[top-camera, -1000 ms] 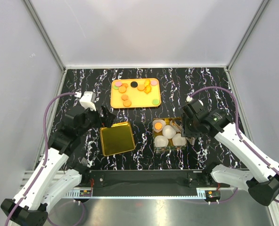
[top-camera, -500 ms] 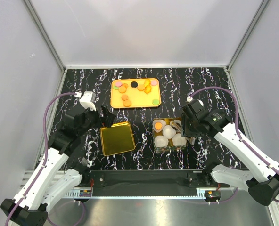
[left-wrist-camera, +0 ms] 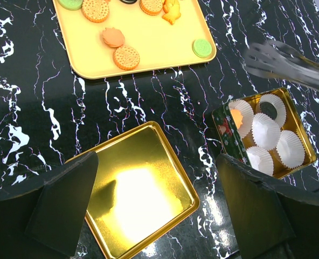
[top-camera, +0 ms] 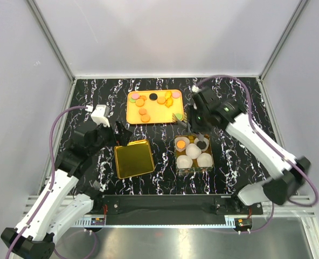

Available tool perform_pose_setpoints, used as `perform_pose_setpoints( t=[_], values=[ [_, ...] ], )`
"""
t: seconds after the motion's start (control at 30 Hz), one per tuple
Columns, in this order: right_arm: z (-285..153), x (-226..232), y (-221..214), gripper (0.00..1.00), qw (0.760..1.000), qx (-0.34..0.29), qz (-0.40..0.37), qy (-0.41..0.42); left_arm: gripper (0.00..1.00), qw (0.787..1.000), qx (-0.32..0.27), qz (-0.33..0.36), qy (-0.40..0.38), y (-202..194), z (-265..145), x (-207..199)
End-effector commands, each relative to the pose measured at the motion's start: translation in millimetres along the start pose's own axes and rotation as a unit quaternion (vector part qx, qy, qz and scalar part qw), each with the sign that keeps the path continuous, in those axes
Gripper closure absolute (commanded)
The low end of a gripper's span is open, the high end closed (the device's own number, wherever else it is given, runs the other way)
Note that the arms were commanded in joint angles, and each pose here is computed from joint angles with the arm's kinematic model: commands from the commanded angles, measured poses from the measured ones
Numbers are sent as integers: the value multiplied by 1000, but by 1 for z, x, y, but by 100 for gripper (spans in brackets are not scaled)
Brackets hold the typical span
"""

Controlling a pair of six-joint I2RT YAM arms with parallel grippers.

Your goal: Pack the cookies

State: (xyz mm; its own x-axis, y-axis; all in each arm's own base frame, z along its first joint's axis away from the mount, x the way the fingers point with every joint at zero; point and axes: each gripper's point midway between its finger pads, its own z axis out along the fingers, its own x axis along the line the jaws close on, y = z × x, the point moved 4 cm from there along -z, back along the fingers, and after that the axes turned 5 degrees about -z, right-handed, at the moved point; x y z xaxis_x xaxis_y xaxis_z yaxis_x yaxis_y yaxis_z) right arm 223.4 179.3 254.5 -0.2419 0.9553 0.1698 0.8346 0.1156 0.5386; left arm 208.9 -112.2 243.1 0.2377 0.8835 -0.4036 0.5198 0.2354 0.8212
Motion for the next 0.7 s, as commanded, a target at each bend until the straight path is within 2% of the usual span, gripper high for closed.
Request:
perform_pose_setpoints(
  t=[0.0, 0.07, 0.1, 0.17, 0.37, 0.67],
  values=[
    [25, 24, 54, 49, 997, -43, -40, 40, 1, 1000, -26, -1, -13, 13, -2, -6],
    [50, 31, 62, 49, 998, -24, -51, 41, 1, 1000, -28, 0, -12, 14, -3, -6],
    [52, 37, 74, 50, 997, -36, -52, 49, 1, 1000, -28, 0, -12, 14, -3, -6],
    [71, 51, 82, 51, 995, -18, -58, 78, 1, 1000, -29, 0, -11, 14, -3, -5],
    [114, 80, 98, 51, 993, 1, -80, 89, 1, 999, -32, 0, -9, 14, -4, -5],
    [145, 105, 104, 48, 991, 17, -101, 88, 1, 999, -33, 0, -6, 15, -4, -4]
  ],
)
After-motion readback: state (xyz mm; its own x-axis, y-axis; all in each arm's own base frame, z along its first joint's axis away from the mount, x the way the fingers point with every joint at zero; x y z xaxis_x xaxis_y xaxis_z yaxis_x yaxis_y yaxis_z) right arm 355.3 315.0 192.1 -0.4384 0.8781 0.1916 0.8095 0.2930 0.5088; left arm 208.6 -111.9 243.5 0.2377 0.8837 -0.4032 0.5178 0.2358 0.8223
